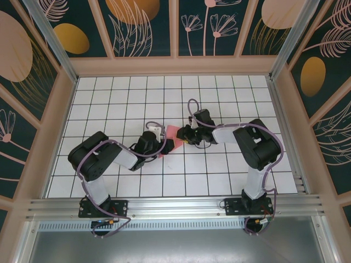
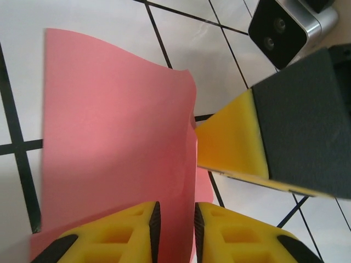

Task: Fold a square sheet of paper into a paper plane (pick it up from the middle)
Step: Fourth fold the wing at the center of the table.

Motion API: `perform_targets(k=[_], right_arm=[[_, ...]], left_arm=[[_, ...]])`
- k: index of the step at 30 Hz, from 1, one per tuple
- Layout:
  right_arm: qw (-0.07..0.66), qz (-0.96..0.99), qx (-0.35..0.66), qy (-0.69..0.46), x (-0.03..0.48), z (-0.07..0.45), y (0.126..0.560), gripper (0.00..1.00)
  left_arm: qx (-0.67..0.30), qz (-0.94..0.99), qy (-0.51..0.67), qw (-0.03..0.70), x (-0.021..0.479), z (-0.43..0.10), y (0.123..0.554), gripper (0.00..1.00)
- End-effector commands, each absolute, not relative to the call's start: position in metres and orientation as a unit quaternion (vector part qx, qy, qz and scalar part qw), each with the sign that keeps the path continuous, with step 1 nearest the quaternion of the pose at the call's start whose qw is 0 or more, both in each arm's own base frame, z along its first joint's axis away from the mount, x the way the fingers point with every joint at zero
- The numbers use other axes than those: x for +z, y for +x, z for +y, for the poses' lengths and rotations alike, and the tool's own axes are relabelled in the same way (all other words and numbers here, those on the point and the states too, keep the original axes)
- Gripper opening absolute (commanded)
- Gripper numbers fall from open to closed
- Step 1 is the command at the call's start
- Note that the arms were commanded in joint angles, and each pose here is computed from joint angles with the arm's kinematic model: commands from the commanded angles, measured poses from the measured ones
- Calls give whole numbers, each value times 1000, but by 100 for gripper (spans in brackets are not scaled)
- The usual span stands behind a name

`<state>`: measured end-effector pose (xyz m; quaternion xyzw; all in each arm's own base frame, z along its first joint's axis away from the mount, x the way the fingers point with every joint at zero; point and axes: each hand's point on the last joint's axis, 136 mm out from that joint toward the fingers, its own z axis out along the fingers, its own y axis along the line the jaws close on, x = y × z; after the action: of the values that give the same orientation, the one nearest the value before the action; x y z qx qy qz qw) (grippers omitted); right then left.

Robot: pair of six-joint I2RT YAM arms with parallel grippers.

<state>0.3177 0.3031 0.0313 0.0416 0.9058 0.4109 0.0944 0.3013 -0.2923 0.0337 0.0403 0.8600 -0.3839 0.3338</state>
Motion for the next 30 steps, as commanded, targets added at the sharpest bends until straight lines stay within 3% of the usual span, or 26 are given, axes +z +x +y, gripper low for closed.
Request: perform_targets(k=[1,14,23,30], right_arm=[[95,908,406,32,31,308,319,35],[91,910,404,30,28,309,320,39],[103,906,410,24,40,310,323,40],[133,891,433,2,71,315,322,40]], left_arm=[[-364,878,35,308,31,-288,300,26],[-299,899,68,312,29,-282,310,30],[-290,903,64,312,27,-278,309,14],[-355,875,16,329,49,-273,308,10]])
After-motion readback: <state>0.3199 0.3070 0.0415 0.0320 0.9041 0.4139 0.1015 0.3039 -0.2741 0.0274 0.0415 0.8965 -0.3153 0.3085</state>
